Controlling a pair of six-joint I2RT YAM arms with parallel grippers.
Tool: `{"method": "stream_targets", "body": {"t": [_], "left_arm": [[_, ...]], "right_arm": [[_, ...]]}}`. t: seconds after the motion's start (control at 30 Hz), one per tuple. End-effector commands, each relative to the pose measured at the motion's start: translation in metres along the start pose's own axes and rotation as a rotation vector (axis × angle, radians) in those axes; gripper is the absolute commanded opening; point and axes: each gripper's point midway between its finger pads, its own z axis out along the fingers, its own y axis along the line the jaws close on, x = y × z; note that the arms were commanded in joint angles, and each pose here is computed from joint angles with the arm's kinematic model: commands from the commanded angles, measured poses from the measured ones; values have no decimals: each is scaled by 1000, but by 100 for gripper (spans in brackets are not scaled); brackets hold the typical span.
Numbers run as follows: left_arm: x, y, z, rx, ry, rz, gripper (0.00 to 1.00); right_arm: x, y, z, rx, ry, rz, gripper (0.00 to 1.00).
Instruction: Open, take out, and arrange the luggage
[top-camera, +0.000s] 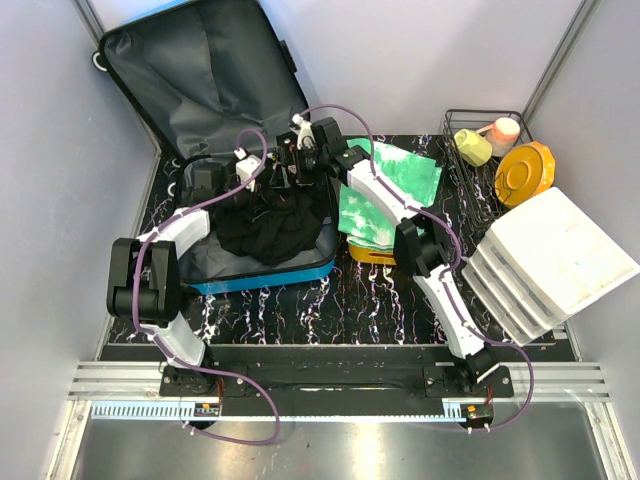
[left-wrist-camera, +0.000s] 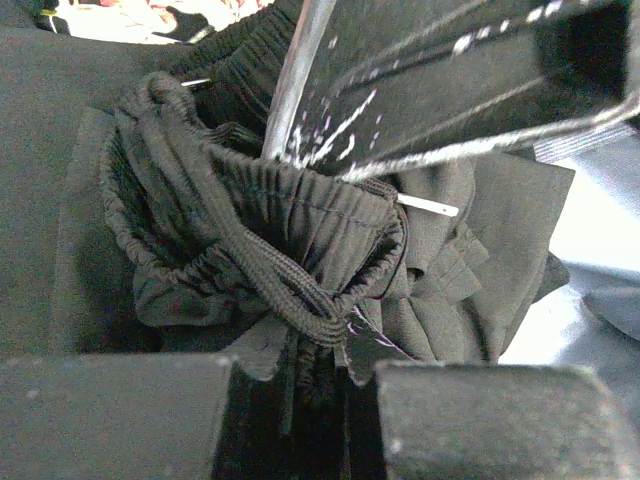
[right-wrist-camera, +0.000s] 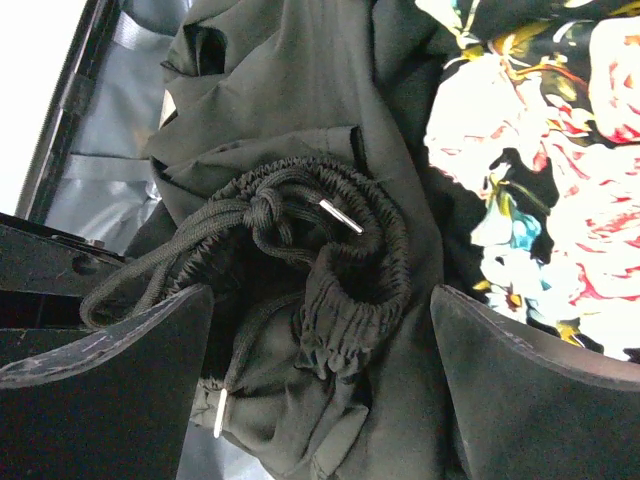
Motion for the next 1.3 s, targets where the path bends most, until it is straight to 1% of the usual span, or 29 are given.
{"method": "stream_targets", "body": {"t": [0.0,0.1,0.17,0.2,0.27,0.33,0.37,0.4,0.5,0.67,0.73,0.77,0.83,0.87,0.93,0.97,1.07,1.13,1.2,1.27], "left_arm": [[-29,-3,4,46,-76,89,2],[-29,-4,8,61,-57,92,2],[-33,-2,11,62,-57,97,2],[-25,-3,11,64,-28,77,2],[-27,3,12,42,-18,70,2],[-13,5,12,29,52,14,3],[-16,9,11,22,63,16,3],[-3,7,10,34,112,-14,3],[3,7,7,33,126,-17,5],[-5,5,11,68,105,-12,6],[-8,4,12,80,96,-8,6],[-9,3,12,85,91,4,6],[-9,0,11,99,86,18,6],[-8,-1,11,103,84,26,6],[-11,-6,9,120,67,39,6],[-12,-8,9,125,61,43,7],[-14,-12,8,138,42,58,6],[-17,-10,9,133,33,67,6],[-16,-9,12,132,40,56,7],[-18,-6,15,123,42,55,8]], "right_arm": [[-10,11,5,-31,-27,-94,100],[-2,31,6,-156,5,-63,100],[-7,44,4,-219,-10,-57,100],[-6,49,2,-248,-3,-39,100],[-9,52,-1,-255,-12,-39,100],[-16,48,-6,-261,-20,-10,100],[-17,49,-9,-274,-13,23,99],[-19,42,-12,-274,-16,43,100],[-18,46,-16,-324,4,82,100],[-11,56,-13,-381,25,99,100],[-6,57,-8,-374,33,99,100],[-7,52,-4,-337,19,72,100],[1,44,1,-283,33,68,100],[0,33,7,-221,16,55,100],[8,22,10,-173,34,59,100],[5,13,12,-118,17,45,100],[11,7,16,-64,26,2,100],[17,8,17,-61,48,-16,99],[23,14,18,-93,69,-16,99],[28,26,16,-160,95,10,100]]}}
